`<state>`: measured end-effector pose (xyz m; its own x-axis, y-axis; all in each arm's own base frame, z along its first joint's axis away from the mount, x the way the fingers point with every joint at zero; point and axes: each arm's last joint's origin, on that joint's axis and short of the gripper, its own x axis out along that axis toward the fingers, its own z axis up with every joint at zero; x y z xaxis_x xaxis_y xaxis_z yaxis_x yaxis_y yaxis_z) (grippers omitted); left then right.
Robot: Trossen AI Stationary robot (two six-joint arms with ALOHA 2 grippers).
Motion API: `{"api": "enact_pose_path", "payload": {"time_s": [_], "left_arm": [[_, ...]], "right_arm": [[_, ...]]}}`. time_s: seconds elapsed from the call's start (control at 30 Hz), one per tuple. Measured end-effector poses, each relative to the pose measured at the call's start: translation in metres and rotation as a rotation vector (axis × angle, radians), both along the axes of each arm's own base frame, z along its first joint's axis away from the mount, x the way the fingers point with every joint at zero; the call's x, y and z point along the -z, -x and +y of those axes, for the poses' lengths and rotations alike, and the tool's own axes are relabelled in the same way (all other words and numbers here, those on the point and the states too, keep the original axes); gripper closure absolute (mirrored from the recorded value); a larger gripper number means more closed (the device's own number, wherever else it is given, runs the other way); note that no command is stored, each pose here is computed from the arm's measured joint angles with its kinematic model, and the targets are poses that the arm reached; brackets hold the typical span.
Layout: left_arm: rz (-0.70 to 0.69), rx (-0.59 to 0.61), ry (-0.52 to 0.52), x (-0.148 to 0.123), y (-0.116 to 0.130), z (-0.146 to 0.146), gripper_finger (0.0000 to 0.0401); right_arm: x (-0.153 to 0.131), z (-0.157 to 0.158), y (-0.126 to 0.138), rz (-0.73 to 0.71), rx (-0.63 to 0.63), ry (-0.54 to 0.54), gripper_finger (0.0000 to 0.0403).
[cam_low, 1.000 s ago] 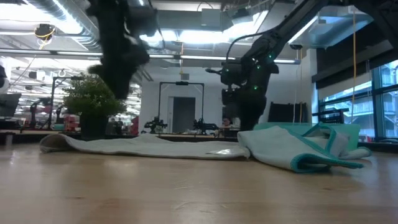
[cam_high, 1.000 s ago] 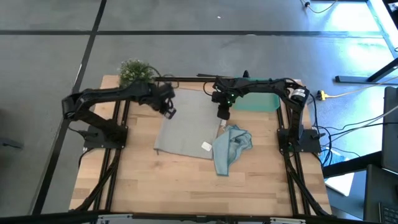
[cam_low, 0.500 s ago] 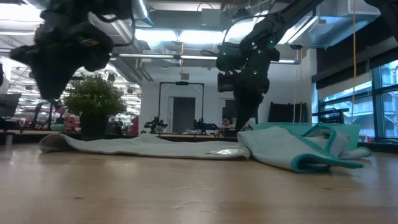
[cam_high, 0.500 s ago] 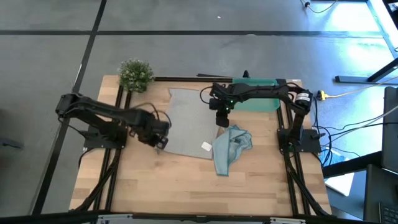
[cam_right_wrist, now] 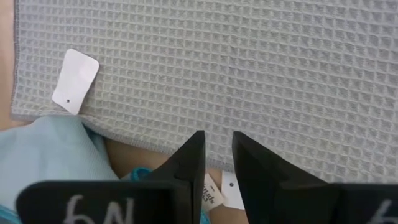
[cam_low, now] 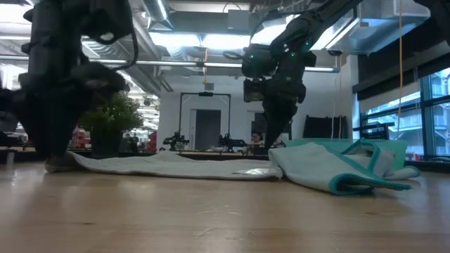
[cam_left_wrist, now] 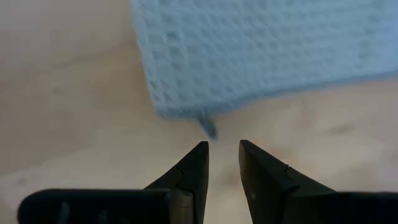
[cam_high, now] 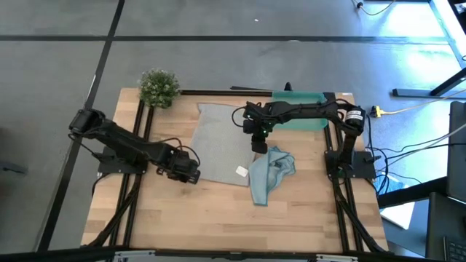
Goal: Roll microfiber towels into tight, uniform cylinder then place into a basket
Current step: Roll the grey microfiber towel
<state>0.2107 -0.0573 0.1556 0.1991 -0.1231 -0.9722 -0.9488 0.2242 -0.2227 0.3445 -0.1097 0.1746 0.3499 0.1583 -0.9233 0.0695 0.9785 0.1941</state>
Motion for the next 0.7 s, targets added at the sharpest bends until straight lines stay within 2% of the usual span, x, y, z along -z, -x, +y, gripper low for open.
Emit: {"api": "enact_pose_path", "payload": {"time_s": [0.3, 0.5, 0.7], "left_arm": [[0.088, -0.002, -0.031, 0.021, -0.007, -0.001, 0.0316], [0.119, 0.018, -0.049, 0.024, -0.006, -0.001, 0.0317], [0.158, 0.068, -0.084, 0.025, -0.002, 0.001, 0.035]], "right_arm": [[0.0, 0.0, 0.0, 0.004, 0.018, -0.007, 0.032], [0.0, 0.0, 0.0, 0.004, 0.022, -0.008, 0.032], [-0.001, 0.001, 0.0, 0.005, 0.022, -0.009, 0.032]]}}
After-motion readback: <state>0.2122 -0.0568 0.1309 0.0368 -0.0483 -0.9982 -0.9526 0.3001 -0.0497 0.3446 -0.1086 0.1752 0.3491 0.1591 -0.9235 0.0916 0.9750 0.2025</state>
